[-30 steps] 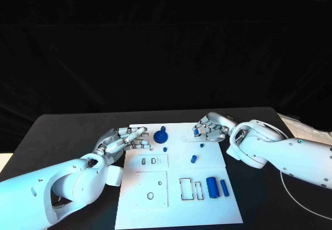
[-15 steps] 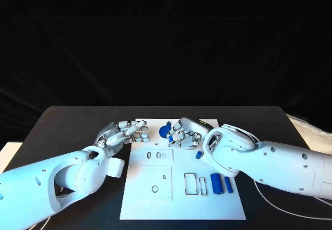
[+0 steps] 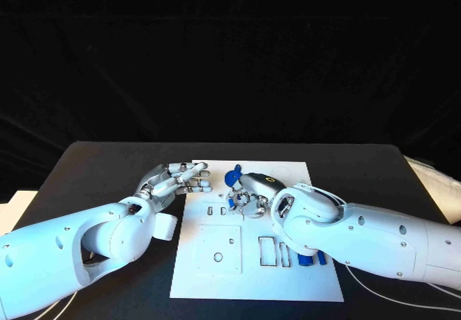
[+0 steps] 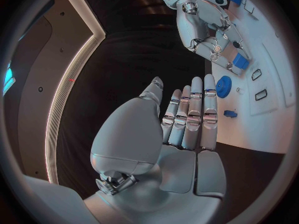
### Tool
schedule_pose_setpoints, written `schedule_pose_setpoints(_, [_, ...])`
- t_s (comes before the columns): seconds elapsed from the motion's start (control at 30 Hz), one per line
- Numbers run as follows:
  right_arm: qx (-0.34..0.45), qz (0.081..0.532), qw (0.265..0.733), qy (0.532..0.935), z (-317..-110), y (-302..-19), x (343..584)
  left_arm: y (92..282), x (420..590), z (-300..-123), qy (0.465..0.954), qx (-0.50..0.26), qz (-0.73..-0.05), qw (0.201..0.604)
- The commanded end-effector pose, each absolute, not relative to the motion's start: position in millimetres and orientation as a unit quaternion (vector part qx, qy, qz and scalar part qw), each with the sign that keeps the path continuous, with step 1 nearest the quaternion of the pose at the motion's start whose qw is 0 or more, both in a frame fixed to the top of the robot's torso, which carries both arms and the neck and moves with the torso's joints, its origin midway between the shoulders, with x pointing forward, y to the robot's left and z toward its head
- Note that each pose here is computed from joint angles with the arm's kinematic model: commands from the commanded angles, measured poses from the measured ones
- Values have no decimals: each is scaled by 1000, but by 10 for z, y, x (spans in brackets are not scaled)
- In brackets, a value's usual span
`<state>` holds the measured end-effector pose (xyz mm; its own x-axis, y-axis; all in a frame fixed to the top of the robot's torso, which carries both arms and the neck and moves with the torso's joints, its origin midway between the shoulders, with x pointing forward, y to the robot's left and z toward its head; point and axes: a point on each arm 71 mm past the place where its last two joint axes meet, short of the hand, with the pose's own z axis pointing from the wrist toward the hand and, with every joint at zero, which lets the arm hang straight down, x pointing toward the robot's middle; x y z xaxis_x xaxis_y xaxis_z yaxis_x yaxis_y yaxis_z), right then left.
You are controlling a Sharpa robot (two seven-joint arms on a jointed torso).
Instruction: Assemble the parts on the task board
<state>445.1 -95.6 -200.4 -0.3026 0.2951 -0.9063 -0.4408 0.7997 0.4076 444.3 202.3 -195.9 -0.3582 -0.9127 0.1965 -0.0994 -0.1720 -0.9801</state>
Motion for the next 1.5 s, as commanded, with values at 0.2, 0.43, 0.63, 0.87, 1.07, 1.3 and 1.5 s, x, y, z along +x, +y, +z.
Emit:
schedule_pose_setpoints(0.2, [-81,285,579,759,-2085,-922,4427,1990,4434,-1942,547,-456,-623,324])
schedule_pose_setpoints(0.43, [-85,285,575,762,-2112,-898,4413,1987,4434,-1941,547,-456,-623,324])
schedule_pose_setpoints(0.63, [-88,283,571,765,-2134,-888,4401,1986,4434,-1942,547,-455,-623,323])
schedule_pose_setpoints(0.87, [-88,281,569,767,-2156,-891,4397,1984,4436,-1943,547,-455,-623,323])
schedule_pose_setpoints(1.07, [-88,277,571,768,-2171,-900,4412,1978,4436,-1944,548,-455,-624,322])
schedule_pose_setpoints(1.3, [-89,275,571,768,-2184,-909,4425,1978,4437,-1945,548,-455,-624,322])
schedule_pose_setpoints(1.5, [-89,279,573,766,-2182,-904,4423,1978,4437,-1946,548,-455,-623,322])
